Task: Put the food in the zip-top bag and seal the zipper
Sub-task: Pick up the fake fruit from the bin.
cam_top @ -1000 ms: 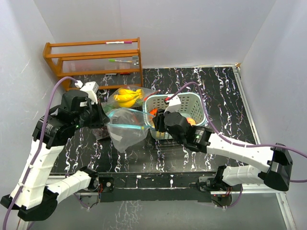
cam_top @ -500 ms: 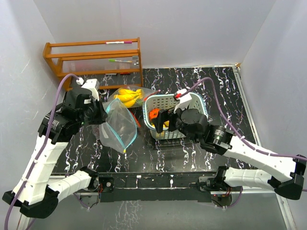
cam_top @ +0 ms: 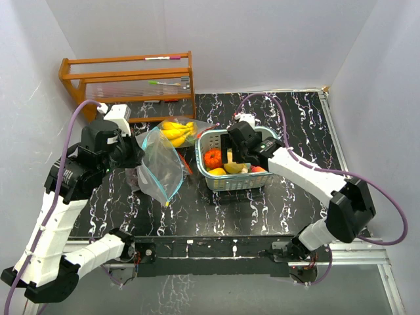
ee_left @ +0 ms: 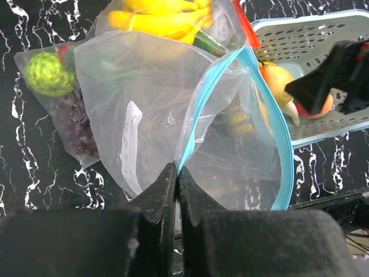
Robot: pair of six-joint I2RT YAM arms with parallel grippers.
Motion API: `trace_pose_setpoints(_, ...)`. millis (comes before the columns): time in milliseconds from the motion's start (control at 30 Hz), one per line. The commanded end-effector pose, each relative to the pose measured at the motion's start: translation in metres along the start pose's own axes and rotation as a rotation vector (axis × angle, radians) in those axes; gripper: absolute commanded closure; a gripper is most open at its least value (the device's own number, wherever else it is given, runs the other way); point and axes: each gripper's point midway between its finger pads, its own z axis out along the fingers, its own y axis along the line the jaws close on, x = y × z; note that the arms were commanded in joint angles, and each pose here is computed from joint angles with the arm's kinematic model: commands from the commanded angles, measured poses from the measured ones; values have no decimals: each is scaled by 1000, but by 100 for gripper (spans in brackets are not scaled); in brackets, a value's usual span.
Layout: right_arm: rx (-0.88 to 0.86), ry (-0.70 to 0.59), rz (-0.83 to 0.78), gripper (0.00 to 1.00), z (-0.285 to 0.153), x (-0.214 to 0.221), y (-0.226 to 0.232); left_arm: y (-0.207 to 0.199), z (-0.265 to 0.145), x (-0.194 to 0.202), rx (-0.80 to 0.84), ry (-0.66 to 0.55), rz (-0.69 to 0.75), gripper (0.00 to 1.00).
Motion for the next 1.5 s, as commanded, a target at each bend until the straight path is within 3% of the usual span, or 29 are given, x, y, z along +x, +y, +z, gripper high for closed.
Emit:
trace_pose_setpoints(0, -68, 15, 9, 2, 6, -5, 20, -8, -1, -8, 55, -47, 5, 100)
trace_pose_setpoints(133, -94, 55, 16, 2, 26, 11, 28, -14, 8, 0, 88, -28, 7, 100)
trace_pose_setpoints(667, 156, 146, 6, 2, 82, 65, -15, -21, 16, 5, 131, -18, 15, 100)
trace_pose_setpoints(733, 160, 152, 2, 7, 83, 69, -17, -22, 17, 5, 134, -15, 16, 100)
trace_pose_setpoints(833, 128, 135, -3, 29, 80, 68, -14, -21, 19, 7, 132, -13, 14, 100)
trace_pose_setpoints(933, 90, 95, 6, 48, 70, 54, -9, -22, 21, 7, 132, -10, 12, 100)
trace_pose_setpoints(1100, 20, 14, 33, 61, 35, 16, 2, -24, 25, 6, 131, -4, 7, 100)
trace_pose_setpoints(1300, -132, -138, 42, 62, -34, -37, 14, -25, 35, 8, 125, 15, 3, 100)
trace_pose_setpoints(1467, -395, -279, -19, 62, -108, -68, 39, -26, 48, 13, 123, 36, -9, 100)
